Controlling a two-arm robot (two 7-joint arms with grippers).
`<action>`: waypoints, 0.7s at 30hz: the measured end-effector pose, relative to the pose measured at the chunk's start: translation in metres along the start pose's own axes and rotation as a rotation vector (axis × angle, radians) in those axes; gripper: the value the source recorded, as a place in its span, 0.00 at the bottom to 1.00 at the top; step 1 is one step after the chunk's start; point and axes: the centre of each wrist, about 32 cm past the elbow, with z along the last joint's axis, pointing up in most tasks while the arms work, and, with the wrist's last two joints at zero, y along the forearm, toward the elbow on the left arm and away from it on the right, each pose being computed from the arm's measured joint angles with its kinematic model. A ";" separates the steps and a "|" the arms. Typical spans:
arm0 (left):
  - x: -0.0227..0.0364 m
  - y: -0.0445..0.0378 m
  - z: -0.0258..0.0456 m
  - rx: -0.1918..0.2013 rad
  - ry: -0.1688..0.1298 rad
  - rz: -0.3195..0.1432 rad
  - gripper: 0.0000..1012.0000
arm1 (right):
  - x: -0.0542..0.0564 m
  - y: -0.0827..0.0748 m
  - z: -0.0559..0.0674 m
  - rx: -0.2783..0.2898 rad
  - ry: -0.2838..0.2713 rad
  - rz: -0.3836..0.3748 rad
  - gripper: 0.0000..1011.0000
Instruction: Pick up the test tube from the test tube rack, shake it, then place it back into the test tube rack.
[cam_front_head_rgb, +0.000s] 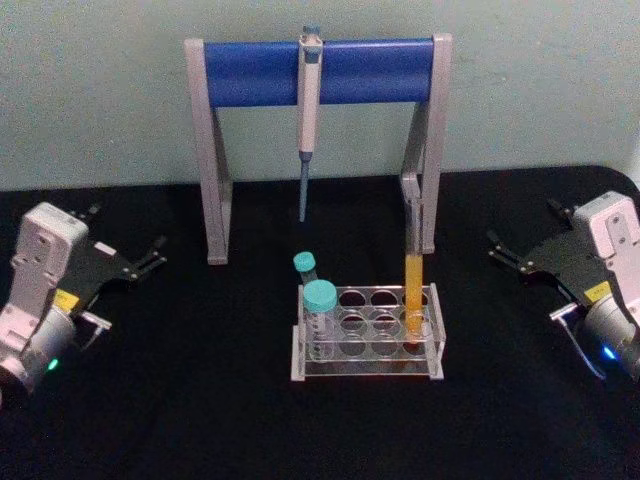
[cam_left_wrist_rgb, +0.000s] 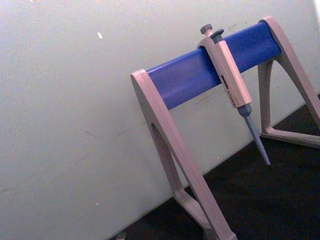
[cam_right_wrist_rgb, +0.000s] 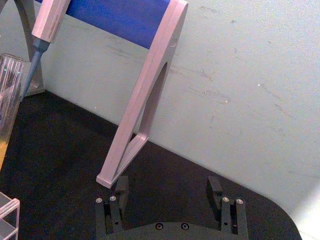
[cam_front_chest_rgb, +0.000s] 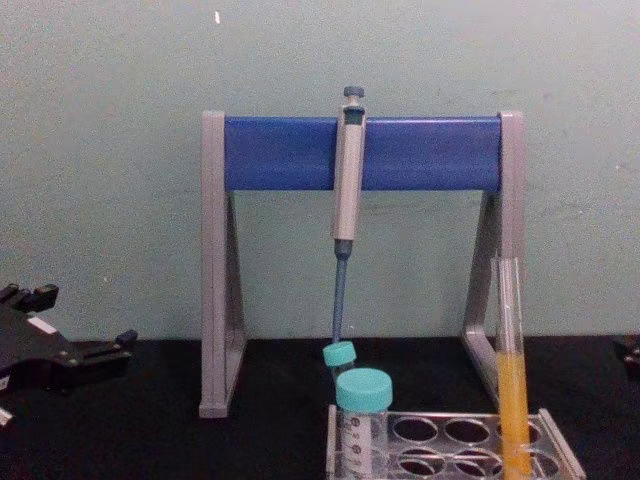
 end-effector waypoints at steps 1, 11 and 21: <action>0.0000 0.0000 0.0000 0.000 0.000 0.000 0.99 | 0.000 0.000 0.000 0.000 0.000 0.000 0.99; 0.0000 0.0000 0.0000 0.000 0.000 0.000 0.99 | 0.000 0.000 0.000 0.000 -0.001 0.000 0.99; 0.0000 0.0000 0.0000 0.000 0.000 0.000 0.99 | 0.000 0.000 0.000 0.000 -0.001 0.000 0.99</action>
